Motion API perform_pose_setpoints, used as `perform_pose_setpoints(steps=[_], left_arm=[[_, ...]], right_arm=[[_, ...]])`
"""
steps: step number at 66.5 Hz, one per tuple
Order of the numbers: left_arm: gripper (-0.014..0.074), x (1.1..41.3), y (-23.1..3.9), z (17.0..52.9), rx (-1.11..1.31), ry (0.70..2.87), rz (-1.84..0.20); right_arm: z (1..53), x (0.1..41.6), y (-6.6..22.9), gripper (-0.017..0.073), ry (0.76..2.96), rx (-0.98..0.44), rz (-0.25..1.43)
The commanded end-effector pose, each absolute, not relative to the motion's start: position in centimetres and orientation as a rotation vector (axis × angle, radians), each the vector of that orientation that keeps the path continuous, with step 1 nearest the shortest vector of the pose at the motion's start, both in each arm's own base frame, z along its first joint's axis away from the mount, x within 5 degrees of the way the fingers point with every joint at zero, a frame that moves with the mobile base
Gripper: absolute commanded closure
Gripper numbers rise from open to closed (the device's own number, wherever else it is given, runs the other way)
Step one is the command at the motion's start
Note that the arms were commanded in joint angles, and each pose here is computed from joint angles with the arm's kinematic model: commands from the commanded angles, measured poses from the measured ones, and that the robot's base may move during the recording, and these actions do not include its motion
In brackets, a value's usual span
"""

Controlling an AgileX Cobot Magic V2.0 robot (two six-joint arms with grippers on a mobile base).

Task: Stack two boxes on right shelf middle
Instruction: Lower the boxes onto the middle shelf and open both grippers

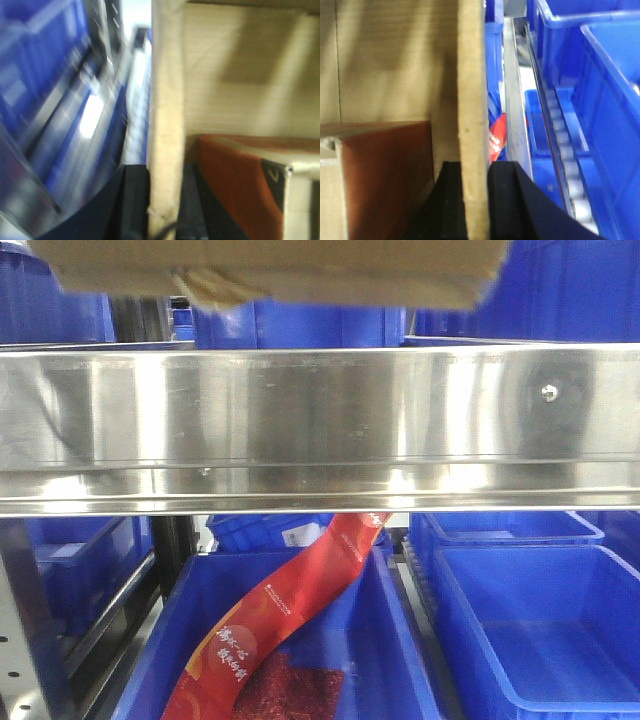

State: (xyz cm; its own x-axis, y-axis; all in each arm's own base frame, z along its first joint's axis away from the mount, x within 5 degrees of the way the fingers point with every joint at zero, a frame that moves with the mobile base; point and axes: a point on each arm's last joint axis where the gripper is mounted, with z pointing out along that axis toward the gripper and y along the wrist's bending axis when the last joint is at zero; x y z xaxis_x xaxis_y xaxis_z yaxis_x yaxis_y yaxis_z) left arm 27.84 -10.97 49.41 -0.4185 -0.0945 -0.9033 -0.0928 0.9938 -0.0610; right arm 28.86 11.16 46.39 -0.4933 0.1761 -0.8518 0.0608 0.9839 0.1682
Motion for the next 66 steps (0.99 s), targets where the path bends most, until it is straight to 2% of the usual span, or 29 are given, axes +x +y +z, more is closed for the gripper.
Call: perform_pose_setpoints(steps=[1, 20, 25, 29, 32, 40, 44, 54, 66], left_arm=[[0.0704, 28.6, -11.2, 48.9, -0.125, 2.047, -0.106], [0.0704, 30.4, -10.8, 47.3, -0.089, 2.131, -0.105], [0.0704, 30.6, -10.9, 46.9, -0.089, 2.144, -0.103], [0.069, 30.7, -11.0, 46.9, -0.088, 2.146, -0.102], [0.0652, 30.7, -11.0, 46.9, -0.088, 2.146, -0.102], [0.0442, 30.7, -11.0, 46.9, -0.088, 2.144, -0.103], [0.0345, 30.7, -11.0, 46.9, -0.085, 2.136, -0.101], [0.0173, 30.7, -11.0, 47.1, -0.082, 2.123, -0.103], [0.0169, 30.3, -10.8, 47.5, -0.083, 2.11, -0.11]], right_arm=[[46.1, 29.1, 11.5, 0.0713, 2.111, 0.206, 0.181], [44.3, 30.8, 12.4, 0.0706, 2.164, 0.198, 0.164], [43.9, 31.1, 12.6, 0.0652, 2.173, 0.197, 0.159], [43.7, 31.3, 12.7, 0.0557, 2.179, 0.196, 0.155], [43.6, 31.4, 12.8, 0.0468, 2.18, 0.193, 0.155], [43.7, 31.3, 12.8, 0.0247, 2.171, 0.191, 0.161], [43.8, 31.3, 12.8, 0.0187, 2.165, 0.189, 0.166], [44.9, 31.1, 12.6, 0.0156, 2.144, 0.196, 0.172], [46.7, 30.3, 12.1, 0.0171, 2.13, 0.166, 0.143]])
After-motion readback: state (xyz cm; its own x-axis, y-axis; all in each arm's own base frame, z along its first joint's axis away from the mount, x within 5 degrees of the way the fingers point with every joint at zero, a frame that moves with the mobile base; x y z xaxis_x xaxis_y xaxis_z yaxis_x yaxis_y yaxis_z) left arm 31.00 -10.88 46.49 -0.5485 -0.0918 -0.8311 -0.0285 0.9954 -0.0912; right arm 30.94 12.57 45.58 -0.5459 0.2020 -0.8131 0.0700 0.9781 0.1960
